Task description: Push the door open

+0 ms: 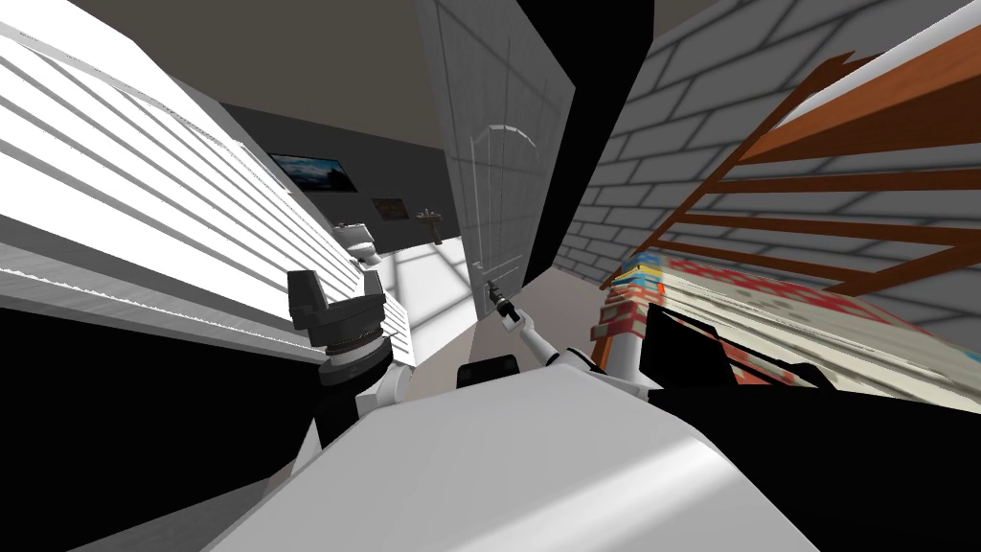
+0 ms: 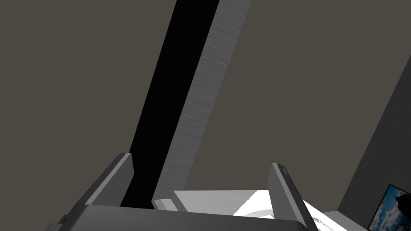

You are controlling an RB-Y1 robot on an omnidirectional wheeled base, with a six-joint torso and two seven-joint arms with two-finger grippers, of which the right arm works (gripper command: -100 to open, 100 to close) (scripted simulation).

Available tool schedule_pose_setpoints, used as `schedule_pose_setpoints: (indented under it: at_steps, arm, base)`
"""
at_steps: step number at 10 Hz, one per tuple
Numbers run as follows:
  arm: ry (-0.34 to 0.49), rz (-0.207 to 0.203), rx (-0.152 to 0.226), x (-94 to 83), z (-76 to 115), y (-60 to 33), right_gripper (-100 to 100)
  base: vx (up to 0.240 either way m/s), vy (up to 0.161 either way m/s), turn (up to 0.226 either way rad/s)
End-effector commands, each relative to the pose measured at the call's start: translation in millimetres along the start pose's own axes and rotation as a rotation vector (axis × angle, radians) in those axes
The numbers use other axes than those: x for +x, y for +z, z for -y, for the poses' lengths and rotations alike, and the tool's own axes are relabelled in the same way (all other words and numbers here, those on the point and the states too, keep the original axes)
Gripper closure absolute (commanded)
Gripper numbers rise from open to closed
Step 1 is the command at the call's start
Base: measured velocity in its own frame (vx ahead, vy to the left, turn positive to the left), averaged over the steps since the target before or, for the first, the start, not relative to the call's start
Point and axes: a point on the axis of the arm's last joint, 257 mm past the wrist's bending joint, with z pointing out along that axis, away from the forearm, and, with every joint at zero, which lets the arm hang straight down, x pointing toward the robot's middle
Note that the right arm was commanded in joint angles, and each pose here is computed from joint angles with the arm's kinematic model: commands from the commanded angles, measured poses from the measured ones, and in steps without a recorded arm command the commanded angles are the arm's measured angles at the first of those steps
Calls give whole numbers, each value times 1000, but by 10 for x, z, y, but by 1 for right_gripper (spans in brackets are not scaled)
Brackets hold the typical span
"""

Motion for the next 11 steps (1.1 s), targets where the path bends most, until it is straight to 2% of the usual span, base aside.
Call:
schedule_pose_setpoints:
  at_steps: [1, 4, 11]
  arm:
    - [0, 0, 0, -1, 0, 0, -100]
    - [4, -11, 10, 50, 35, 1, -100]
    - [6, -15, 14, 68, 48, 2, -100]
  base:
    - [3, -1, -10]
    - [21, -5, -46]
    - [8, 2, 17]
